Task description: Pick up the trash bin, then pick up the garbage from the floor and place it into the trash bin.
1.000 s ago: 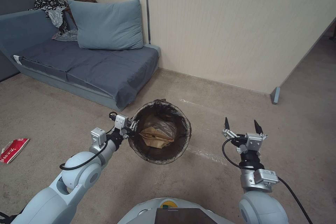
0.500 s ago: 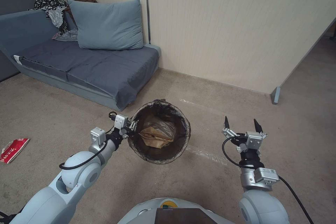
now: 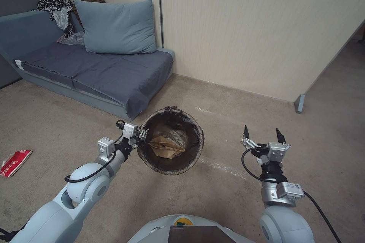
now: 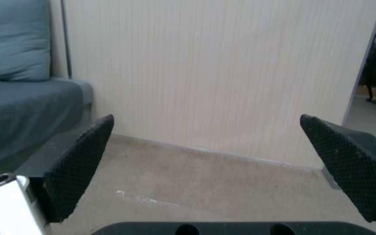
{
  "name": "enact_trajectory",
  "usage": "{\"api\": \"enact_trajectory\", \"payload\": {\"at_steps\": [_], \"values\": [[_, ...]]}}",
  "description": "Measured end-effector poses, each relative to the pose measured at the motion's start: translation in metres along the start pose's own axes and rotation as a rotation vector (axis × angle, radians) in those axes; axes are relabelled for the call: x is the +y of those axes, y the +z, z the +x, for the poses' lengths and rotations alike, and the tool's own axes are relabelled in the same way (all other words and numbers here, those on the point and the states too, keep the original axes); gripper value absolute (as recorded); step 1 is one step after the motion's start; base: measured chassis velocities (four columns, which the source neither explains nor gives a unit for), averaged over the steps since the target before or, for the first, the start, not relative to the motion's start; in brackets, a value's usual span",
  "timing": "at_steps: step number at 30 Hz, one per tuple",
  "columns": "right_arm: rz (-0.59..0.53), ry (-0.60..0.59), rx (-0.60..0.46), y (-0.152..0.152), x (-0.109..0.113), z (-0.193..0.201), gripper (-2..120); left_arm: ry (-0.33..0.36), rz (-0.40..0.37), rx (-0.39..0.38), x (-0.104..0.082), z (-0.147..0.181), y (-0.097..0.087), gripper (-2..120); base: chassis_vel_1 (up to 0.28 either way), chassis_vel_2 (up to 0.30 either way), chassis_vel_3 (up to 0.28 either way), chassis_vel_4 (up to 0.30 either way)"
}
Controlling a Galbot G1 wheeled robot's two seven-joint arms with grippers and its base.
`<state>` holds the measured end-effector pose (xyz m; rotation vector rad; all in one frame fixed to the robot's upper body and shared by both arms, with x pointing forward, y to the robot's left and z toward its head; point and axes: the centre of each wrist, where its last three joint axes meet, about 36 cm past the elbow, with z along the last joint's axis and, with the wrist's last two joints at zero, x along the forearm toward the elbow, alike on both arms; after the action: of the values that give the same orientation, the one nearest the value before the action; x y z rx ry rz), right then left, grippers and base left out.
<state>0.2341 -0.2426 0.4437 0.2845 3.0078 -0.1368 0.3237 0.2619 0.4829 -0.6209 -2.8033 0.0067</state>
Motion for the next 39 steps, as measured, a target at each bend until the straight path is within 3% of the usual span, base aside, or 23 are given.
{"api": "enact_trajectory", "payload": {"at_steps": [17, 39], "values": [[-0.002, -0.004, -0.001, -0.0003, 0.0008, 0.0004, 100, 0.012, 0.01, -0.003, -0.0016, 0.0007, -0.0035, 4, 0.036, 0.044, 0.031, 0.033], [-0.002, -0.012, -0.007, -0.0007, 0.0018, -0.0005, 100, 0.016, 0.013, -0.007, -0.001, 0.0007, -0.0048, 4, 0.116, 0.12, 0.116, 0.115]]}}
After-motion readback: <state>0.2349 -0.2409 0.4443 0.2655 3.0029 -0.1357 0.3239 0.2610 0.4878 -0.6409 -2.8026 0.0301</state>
